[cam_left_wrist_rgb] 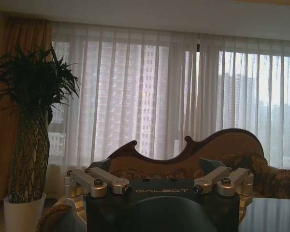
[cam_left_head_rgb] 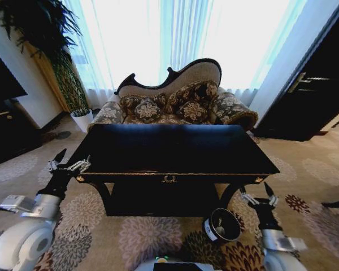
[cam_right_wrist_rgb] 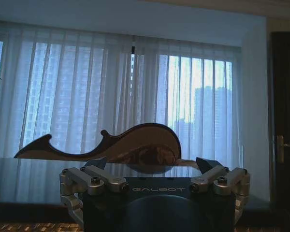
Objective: Move to the front of the table and place the trash on the table into the trash bin.
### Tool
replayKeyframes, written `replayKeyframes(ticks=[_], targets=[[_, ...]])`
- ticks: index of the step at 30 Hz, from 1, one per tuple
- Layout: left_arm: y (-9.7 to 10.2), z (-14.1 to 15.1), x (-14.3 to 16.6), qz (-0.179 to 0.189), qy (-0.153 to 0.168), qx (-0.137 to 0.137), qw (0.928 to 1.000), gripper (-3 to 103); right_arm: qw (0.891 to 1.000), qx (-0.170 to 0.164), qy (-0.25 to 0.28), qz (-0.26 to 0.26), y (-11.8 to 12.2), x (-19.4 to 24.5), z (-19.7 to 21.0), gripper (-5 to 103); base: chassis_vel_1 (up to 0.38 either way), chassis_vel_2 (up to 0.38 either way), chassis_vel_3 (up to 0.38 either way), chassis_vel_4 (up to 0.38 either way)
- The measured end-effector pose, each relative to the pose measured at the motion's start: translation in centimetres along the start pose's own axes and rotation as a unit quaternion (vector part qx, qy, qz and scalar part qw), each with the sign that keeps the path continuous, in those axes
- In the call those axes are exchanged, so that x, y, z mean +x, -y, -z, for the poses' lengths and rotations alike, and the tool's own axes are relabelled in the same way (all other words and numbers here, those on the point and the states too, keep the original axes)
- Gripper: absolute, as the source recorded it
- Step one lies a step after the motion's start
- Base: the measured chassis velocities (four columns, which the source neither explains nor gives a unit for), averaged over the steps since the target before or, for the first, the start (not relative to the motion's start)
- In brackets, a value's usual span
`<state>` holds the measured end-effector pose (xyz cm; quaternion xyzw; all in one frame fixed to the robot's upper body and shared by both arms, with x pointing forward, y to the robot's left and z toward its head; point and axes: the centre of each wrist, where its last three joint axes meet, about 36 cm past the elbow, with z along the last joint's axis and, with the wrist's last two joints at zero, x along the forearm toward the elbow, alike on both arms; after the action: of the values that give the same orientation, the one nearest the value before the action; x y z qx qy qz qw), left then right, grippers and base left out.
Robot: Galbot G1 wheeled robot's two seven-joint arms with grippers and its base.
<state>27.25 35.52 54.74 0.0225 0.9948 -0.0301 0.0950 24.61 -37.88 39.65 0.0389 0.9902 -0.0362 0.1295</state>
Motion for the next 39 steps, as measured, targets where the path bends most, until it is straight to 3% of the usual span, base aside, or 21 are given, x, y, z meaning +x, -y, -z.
replayKeyframes(ticks=[11, 16, 39], targets=[[0.0, 0.0, 0.0, 0.0, 0.0, 0.0, 1.0, 100, 0.999, 0.033, 0.004, 0.041, -0.2, -4.2, 2.5, 100, 0.0, 0.0, 0.0, 0.0], [0.0, 0.0, 0.0, 0.0, 0.0, 0.0, 1.0, 100, 0.998, 0.017, -0.004, 0.053, -0.4, -4.8, 3.9, 100, 0.0, 0.0, 0.0, 0.0], [0.0, 0.0, 0.0, 0.0, 0.0, 0.0, 1.0, 100, 0.998, 0.019, 0.0, 0.057, 0.2, -6.3, 7.3, 100, 0.0, 0.0, 0.0, 0.0]])
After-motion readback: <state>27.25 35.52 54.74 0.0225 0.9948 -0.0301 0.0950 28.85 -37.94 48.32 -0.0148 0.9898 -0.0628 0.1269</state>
